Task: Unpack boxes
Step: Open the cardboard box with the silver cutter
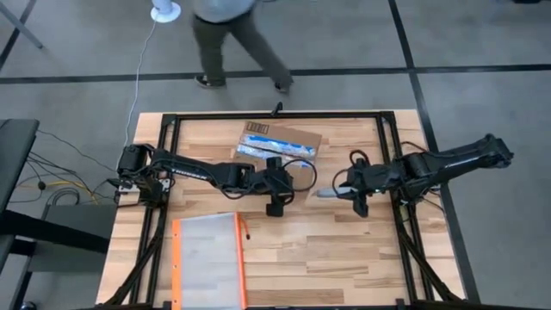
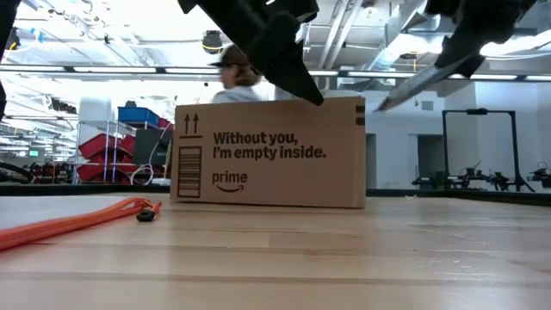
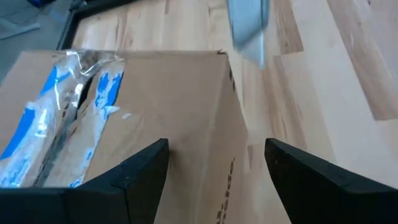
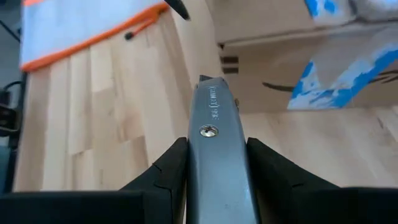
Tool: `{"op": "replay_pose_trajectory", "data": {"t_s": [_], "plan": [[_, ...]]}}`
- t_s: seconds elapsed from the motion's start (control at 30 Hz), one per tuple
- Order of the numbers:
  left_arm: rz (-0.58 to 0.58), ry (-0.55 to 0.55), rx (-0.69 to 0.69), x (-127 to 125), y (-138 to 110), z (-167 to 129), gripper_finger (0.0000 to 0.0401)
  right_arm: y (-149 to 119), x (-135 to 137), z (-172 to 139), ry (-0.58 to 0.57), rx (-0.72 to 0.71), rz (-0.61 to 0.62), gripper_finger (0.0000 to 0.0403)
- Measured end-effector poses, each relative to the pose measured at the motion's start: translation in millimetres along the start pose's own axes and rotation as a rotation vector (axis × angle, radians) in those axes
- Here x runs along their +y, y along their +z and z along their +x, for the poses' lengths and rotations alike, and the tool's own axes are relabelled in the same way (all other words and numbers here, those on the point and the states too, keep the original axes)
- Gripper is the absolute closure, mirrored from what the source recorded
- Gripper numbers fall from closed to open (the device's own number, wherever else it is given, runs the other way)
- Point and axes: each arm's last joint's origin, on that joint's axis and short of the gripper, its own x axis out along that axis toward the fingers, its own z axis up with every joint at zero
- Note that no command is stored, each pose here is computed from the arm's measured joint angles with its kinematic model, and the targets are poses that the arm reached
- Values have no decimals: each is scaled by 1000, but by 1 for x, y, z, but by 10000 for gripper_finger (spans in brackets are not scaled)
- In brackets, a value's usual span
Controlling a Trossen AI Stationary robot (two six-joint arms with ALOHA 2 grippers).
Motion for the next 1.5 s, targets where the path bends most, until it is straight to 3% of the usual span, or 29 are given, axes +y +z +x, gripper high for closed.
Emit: {"op": "replay_pose_trajectory", "data": {"t_s": [0.2,0.43,0.67,0.73,0.8,0.9,1.0,1.13,1.27,1.5], "plan": [[-73,3,-67,4,19,-18,150,-18,-12,-3,-151,85,66,290],[-121,13,-111,11,32,-26,150,-58,-17,40,-129,58,150,290],[-167,10,-58,14,27,-27,150,-91,-22,58,-141,73,170,290],[-191,16,-43,18,26,-28,150,-97,-22,59,-148,100,184,273],[-214,25,-42,23,25,-29,150,-100,-22,58,-150,116,192,229],[-231,66,-17,35,22,-34,150,-100,-18,56,-124,123,208,167],[-213,116,63,53,19,-42,150,-89,-8,50,-56,111,217,135],[-147,111,212,70,5,-42,150,-71,2,40,-3,47,197,125],[-110,134,248,84,-1,-39,150,-54,-2,36,-77,-50,201,123],[64,216,280,102,-6,-36,150,-34,-16,35,-144,-143,219,122]]}}
